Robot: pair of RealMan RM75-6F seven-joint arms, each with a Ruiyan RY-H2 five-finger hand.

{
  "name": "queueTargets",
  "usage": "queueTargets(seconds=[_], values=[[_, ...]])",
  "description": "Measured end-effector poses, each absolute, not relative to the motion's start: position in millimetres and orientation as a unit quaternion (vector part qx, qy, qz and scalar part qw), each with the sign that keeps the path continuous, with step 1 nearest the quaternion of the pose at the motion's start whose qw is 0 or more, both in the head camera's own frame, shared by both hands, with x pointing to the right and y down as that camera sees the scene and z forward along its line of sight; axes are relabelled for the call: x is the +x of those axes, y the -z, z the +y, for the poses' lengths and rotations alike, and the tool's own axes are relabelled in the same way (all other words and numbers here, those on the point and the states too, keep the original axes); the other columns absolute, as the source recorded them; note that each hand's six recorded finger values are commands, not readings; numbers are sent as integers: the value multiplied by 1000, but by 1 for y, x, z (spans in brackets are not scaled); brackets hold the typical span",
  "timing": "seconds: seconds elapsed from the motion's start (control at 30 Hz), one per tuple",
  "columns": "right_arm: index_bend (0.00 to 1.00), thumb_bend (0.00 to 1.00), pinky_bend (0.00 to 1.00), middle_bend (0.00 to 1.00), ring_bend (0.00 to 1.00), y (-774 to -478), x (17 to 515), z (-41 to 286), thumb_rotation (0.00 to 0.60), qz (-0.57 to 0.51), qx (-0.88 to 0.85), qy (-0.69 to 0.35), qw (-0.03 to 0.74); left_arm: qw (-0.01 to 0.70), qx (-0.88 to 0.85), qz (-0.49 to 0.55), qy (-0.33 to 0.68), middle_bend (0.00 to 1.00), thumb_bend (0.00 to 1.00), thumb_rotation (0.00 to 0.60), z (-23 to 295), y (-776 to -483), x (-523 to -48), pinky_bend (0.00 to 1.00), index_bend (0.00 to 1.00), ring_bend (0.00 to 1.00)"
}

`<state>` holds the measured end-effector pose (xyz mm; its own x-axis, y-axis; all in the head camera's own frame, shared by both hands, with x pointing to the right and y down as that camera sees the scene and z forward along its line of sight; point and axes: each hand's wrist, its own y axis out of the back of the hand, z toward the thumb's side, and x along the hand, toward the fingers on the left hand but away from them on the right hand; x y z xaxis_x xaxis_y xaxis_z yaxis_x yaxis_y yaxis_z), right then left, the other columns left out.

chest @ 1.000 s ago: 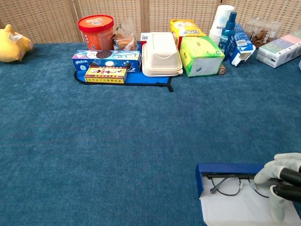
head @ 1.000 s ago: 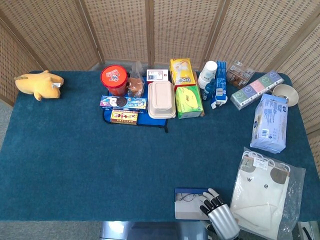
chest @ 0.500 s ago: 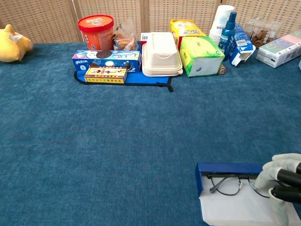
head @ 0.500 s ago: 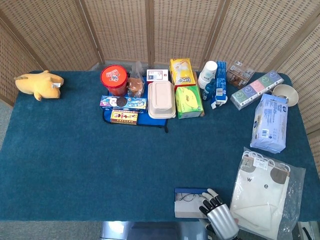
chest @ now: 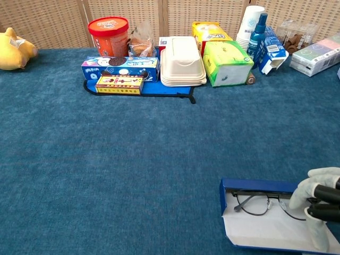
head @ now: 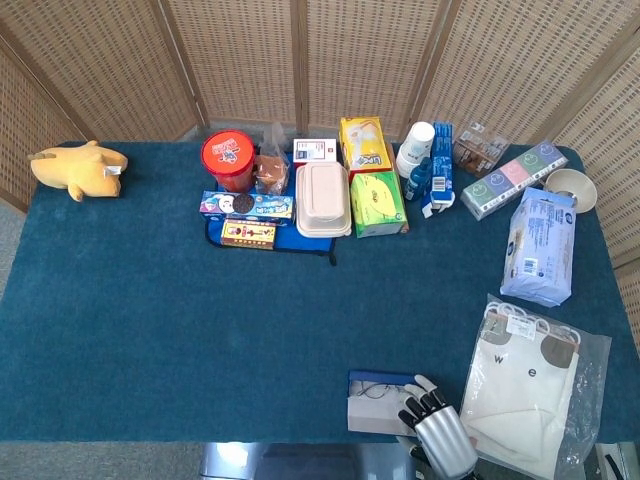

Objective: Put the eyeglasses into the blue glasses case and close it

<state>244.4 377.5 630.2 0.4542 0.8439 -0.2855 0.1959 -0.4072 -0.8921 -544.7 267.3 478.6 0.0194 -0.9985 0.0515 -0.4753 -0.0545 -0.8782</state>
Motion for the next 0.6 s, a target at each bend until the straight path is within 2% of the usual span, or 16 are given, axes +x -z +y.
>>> queueTargets(seconds=[0.6], values=[[681,293,242,422,310,-626,239,342,600,-336,-743,-386,431,345,-621,591,381,161,132,600,269,-484,-546,0,117,21]])
